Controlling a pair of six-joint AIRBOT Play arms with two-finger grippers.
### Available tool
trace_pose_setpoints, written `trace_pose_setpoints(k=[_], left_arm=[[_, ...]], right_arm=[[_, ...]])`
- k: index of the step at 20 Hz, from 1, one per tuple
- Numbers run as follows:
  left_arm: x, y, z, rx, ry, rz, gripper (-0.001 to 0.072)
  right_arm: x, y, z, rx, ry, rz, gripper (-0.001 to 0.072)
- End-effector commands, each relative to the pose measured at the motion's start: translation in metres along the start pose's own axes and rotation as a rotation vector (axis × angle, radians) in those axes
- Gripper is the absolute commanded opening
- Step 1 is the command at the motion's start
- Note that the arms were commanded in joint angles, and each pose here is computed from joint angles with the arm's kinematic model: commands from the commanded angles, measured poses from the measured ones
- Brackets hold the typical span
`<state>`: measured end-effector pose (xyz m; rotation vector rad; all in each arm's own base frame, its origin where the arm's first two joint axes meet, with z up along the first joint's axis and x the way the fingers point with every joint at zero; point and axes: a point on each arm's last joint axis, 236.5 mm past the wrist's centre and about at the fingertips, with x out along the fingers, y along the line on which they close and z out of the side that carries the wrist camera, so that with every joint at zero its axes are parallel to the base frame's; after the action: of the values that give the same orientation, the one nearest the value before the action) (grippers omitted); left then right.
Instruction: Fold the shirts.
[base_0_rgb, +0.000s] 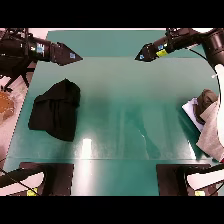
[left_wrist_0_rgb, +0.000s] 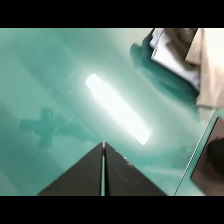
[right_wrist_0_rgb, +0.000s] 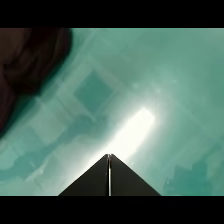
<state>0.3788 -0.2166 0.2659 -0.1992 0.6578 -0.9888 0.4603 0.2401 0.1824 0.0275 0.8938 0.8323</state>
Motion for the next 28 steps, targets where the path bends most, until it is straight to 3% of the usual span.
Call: trace_pose_setpoints(k=[1,4,6,7,8,9,10,11,12,13,15,17,19,25,28], left_arm=[[-0.001,-0.011,0.021,-0.025,-0.086,-0.045,0.0026],[-0.002,-0.018,0.018,-0.030,-0.072,-0.078,0.0026],[-0.001,-0.005,0.011,-0.058,-0.043,-0.021,0.0027],[-0.001,0.012,-0.001,-0.112,0.001,0.054,0.0146],[-0.005,0.037,-0.019,-0.153,0.072,0.165,0.0408],[-0.016,0.067,-0.048,-0.150,0.189,0.308,0.0578],[-0.043,0.105,-0.083,-0.137,0.342,0.501,0.0686],[-0.077,0.138,-0.107,-0.134,0.464,0.691,0.0707],[-0.112,0.166,-0.116,-0.166,0.502,0.864,0.0707],[-0.129,0.179,-0.116,-0.201,0.485,0.929,0.0705],[-0.143,0.193,-0.118,-0.159,0.498,0.937,0.0702],[-0.150,0.200,-0.125,-0.070,0.556,0.903,0.0702],[-0.138,0.194,-0.130,0.002,0.574,0.776,0.0700],[-0.088,0.198,-0.165,0.523,0.700,0.444,0.0700],[-0.068,0.202,-0.192,0.597,0.714,0.362,0.0700]], right_arm=[[0.000,-0.003,0.009,0.000,-0.039,-0.013,0.0022],[-0.001,-0.001,0.005,0.012,-0.021,-0.006,0.0022],[-0.001,0.004,-0.011,0.058,0.046,0.015,0.0022],[-0.001,0.007,-0.019,0.073,0.079,0.024,0.0022],[-0.002,0.009,-0.026,0.075,0.110,0.032,0.0023],[-0.004,0.002,-0.032,0.103,0.134,0.008,0.0023],[-0.008,-0.012,-0.038,0.194,0.153,-0.045,0.0023],[-0.014,-0.023,-0.041,0.266,0.155,-0.087,0.0054],[-0.021,-0.033,-0.041,0.301,0.144,-0.106,0.0184],[-0.027,-0.040,-0.039,0.316,0.126,-0.116,0.0295],[-0.036,-0.053,-0.040,0.329,0.117,-0.140,0.0319],[-0.045,-0.066,-0.044,0.337,0.116,-0.156,0.0408],[-0.052,-0.076,-0.045,0.326,0.112,-0.166,0.0410],[-0.061,-0.095,-0.044,0.330,0.083,-0.198,0.0410],[-0.065,-0.111,-0.051,0.324,0.101,-0.273,0.0410]])
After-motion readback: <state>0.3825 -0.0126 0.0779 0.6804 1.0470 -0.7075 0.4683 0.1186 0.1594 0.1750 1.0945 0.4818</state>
